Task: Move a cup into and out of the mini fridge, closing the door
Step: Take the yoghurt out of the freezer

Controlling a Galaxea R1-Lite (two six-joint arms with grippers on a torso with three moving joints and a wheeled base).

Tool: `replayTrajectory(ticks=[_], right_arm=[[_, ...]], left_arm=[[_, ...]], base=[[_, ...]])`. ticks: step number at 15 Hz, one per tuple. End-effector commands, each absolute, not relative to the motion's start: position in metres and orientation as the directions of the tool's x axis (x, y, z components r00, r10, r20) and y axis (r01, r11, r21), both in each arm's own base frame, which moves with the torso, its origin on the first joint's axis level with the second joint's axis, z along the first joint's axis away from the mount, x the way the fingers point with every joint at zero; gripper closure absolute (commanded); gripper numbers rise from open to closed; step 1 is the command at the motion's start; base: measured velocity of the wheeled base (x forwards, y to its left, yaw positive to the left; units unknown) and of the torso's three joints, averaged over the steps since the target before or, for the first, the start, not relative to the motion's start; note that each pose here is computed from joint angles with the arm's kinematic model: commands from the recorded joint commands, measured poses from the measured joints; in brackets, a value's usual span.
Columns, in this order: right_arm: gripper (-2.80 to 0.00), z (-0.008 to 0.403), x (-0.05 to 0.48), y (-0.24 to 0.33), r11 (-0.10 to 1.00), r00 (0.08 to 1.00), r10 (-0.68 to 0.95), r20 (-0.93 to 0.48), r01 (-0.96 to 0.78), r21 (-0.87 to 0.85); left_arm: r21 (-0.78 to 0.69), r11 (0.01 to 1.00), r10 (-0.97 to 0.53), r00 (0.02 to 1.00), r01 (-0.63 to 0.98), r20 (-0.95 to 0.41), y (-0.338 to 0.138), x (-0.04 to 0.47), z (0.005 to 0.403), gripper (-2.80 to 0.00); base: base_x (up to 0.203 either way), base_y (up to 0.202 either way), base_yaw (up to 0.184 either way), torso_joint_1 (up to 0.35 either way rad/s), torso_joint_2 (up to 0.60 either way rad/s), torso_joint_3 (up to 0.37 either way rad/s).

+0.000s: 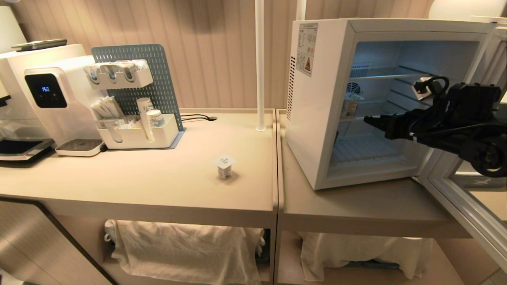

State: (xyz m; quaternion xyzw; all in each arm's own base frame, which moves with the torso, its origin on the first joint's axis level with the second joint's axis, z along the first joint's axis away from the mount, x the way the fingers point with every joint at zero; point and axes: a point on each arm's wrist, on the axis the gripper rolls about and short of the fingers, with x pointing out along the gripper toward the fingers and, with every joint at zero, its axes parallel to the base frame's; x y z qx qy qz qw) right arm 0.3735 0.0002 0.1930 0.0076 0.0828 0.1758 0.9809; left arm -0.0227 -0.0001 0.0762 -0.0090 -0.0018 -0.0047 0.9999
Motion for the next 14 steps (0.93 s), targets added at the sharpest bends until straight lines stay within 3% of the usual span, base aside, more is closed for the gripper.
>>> replayTrajectory(ticks=[1, 5, 14], right_arm=[[-2.8, 0.175, 0.405, -0.008, 0.944, 0.926, 0.329, -0.188, -0.324, 0.055], [-2.8, 0.161, 0.441, -0.009, 0.95, 0.925, 0.313, -0.216, -0.306, 0.066], [-2.8, 0.175, 0.45, 0.006, 0.947, 0.92, 0.321, -0.227, -0.314, 0.064]], left_arm=[[-0.018, 1.0, -0.009, 1.0, 0.009, 0.004, 0.0, -0.023, 0.076, 0.0], [-0.02, 1.0, -0.009, 1.0, 0.009, 0.004, 0.0, -0.023, 0.076, 0.0], [-0.02, 1.0, -0.009, 1.0, 0.009, 0.004, 0.0, -0.023, 0.076, 0.0]], base=[[0.0, 0.0, 0.0, 0.0, 0.0, 0.0], [0.0, 0.0, 0.0, 0.0, 0.0, 0.0], [0.0, 0.0, 0.0, 0.0, 0.0, 0.0]])
